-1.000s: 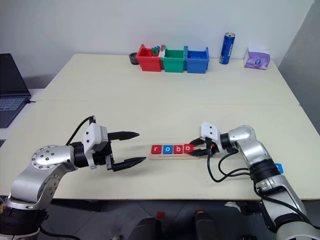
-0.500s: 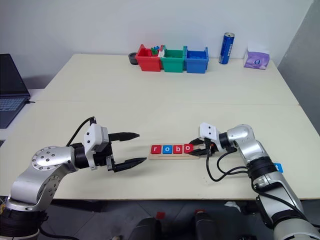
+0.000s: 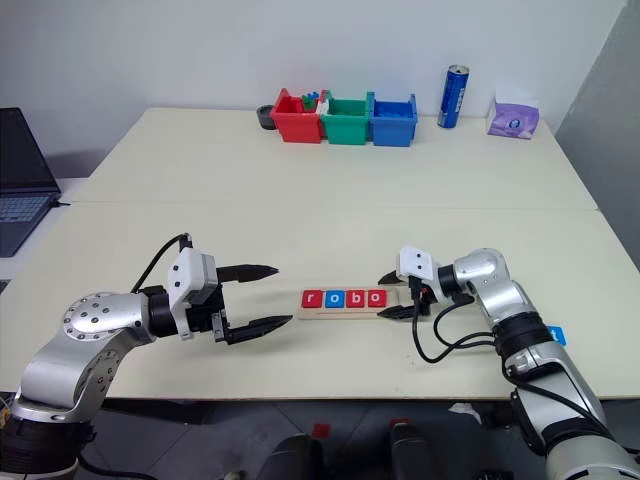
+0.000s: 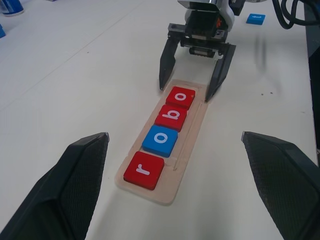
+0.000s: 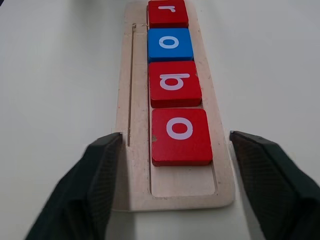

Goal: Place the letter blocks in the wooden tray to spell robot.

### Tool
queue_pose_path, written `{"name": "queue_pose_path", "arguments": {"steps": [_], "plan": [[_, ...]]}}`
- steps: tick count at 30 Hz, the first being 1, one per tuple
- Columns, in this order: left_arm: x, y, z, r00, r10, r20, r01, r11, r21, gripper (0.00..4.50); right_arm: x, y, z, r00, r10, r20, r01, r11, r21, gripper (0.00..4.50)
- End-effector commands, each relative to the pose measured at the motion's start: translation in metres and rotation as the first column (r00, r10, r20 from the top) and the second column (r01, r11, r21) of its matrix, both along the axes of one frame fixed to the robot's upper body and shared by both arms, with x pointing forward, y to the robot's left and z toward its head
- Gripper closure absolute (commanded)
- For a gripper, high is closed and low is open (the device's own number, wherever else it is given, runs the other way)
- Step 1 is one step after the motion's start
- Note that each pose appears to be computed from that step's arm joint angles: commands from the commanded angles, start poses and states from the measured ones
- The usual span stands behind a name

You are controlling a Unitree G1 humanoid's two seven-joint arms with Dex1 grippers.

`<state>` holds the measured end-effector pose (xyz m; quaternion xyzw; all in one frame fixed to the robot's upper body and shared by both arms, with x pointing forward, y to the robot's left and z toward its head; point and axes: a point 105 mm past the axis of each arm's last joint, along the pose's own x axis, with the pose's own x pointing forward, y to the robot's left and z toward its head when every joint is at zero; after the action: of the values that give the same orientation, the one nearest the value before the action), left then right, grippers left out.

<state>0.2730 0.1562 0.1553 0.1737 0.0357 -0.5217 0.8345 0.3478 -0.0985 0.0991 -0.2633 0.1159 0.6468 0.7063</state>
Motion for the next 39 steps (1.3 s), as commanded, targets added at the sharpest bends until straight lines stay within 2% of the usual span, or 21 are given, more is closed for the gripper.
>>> {"name": "queue_pose_path", "arguments": {"steps": [1, 6, 9, 20, 39], "plan": [[-0.002, -0.001, 0.008, 0.999, -0.010, 0.044, 0.010, 1.000, 0.014, 0.00, 0.007, -0.002, 0.026, 0.999, -0.010, 0.043, 0.008, 0.999, 0.046, 0.05], [-0.003, -0.001, 0.007, 0.999, -0.013, 0.042, 0.012, 1.000, 0.013, 0.00, 0.008, -0.014, 0.036, 0.998, -0.043, 0.055, 0.040, 0.997, 0.059, 0.05], [-0.002, -0.001, 0.006, 0.999, -0.015, 0.041, 0.015, 1.000, 0.013, 0.00, 0.007, -0.019, 0.031, 0.997, -0.056, 0.049, 0.054, 0.997, 0.054, 0.61], [-0.001, -0.001, 0.007, 0.999, -0.023, 0.039, 0.023, 1.000, 0.017, 0.00, -0.001, -0.019, 0.016, 0.998, -0.042, 0.047, 0.040, 0.998, 0.041, 4.48], [-0.002, 0.000, 0.007, 0.999, -0.014, 0.043, 0.013, 1.000, 0.019, 0.00, 0.002, -0.004, 0.005, 0.997, -0.026, 0.071, 0.025, 0.999, 0.026, 4.48]]}}
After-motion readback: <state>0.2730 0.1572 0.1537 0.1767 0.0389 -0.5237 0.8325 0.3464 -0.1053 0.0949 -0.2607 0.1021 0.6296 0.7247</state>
